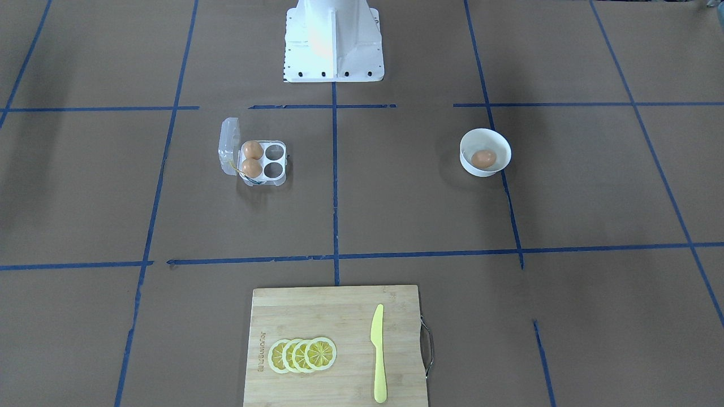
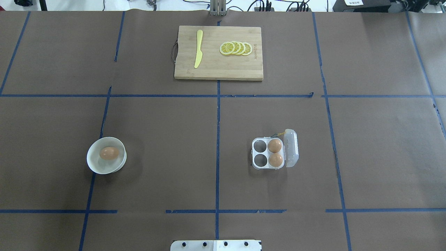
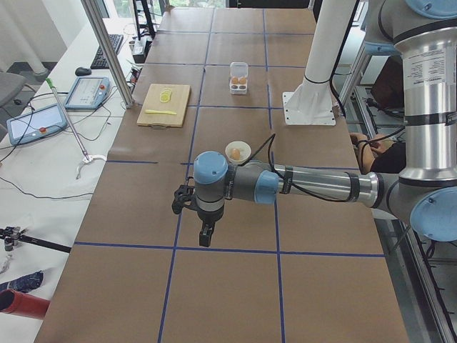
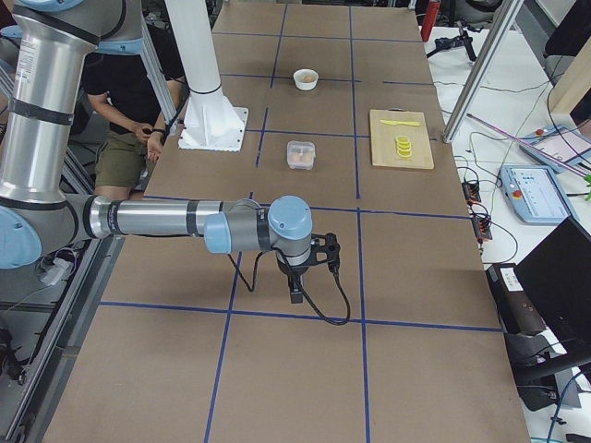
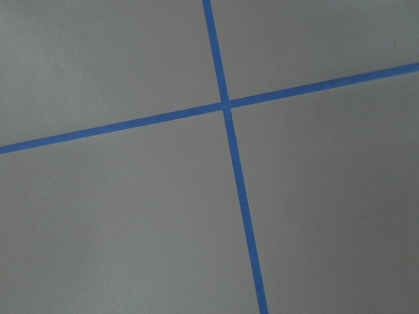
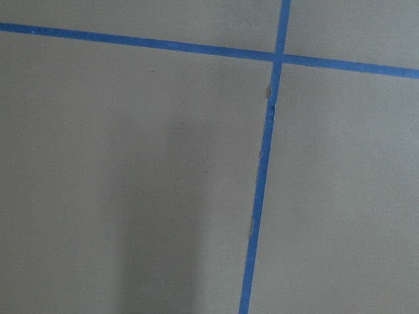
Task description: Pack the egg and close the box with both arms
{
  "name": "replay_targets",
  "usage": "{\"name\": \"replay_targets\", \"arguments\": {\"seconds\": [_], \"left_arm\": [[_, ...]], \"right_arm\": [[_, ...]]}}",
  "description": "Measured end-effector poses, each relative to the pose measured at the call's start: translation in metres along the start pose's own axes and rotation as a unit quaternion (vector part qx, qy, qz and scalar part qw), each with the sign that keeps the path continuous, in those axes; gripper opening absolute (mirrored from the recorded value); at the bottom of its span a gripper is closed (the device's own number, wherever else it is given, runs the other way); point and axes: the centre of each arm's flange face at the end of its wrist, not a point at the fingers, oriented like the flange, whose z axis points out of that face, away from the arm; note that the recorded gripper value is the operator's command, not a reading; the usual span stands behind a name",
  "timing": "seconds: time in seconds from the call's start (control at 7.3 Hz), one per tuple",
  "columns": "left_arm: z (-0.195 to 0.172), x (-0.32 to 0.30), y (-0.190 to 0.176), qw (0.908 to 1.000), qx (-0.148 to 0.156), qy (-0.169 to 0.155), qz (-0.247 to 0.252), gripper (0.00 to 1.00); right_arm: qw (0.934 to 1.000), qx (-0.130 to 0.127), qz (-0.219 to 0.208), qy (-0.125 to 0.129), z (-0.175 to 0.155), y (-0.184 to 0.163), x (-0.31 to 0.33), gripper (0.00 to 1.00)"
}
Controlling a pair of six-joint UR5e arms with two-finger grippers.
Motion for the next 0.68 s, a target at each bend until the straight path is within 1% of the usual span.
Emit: {"name": "replay_targets", "arguments": {"seconds": [0.27, 0.68], "left_arm": [[-0.005, 0.003, -0.002, 0.9999, 0.001, 0.0, 0.013, 1.0], [-0.024, 0.018, -0.009, 0.9993, 0.019, -0.001, 0.033, 1.0]], "right_arm": [[1.0, 0.0, -0.001, 0.0, 0.0, 0.0, -0.001, 1.0], [1.0, 0.0, -0.001, 0.0, 0.0, 0.0, -0.001, 1.0]]}}
